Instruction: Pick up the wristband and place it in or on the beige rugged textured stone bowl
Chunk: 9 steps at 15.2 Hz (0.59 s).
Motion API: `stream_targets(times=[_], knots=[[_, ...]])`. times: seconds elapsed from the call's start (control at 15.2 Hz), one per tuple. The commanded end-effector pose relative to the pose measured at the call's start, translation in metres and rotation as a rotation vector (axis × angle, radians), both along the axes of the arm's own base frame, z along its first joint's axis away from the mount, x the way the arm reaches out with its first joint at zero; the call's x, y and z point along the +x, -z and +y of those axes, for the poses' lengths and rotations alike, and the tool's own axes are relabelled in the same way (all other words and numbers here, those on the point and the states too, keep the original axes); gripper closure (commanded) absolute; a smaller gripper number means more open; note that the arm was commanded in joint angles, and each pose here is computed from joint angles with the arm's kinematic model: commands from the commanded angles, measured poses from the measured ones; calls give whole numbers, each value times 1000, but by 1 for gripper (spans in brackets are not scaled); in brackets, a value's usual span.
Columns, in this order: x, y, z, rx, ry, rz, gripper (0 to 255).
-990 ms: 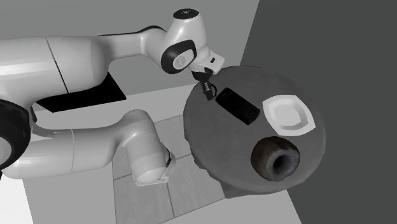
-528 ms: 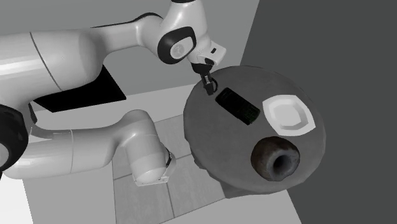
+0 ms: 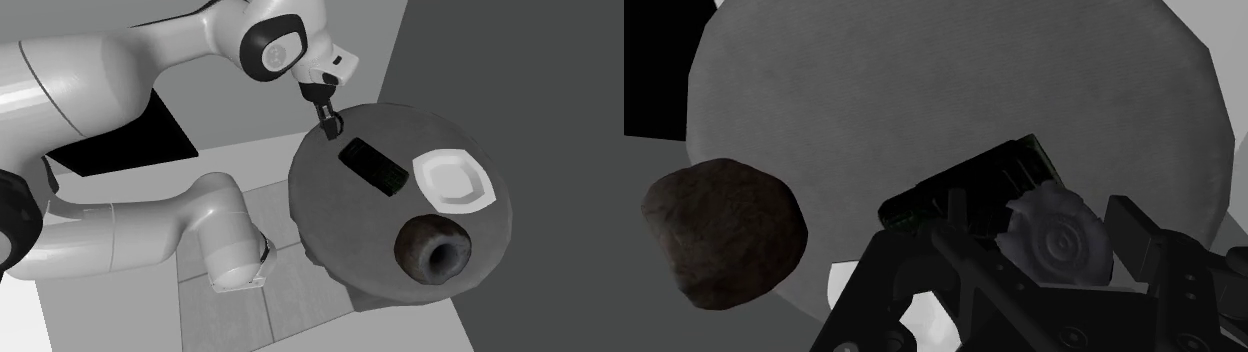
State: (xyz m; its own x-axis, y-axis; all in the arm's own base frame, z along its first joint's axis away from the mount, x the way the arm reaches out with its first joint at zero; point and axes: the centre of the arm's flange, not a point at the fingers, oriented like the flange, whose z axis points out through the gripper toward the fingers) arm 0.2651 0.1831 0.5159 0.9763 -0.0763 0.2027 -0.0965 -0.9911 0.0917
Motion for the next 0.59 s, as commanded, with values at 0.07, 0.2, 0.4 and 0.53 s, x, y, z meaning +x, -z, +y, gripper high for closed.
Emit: stream_targets(times=[0.07, 0.2, 0.4, 0.53], knots=[[1, -16, 0, 0, 0, 0, 255], [1, -26, 0, 0, 0, 0, 255], [12, -30, -24, 0, 0, 0, 255], [22, -30, -48, 0, 0, 0, 255]])
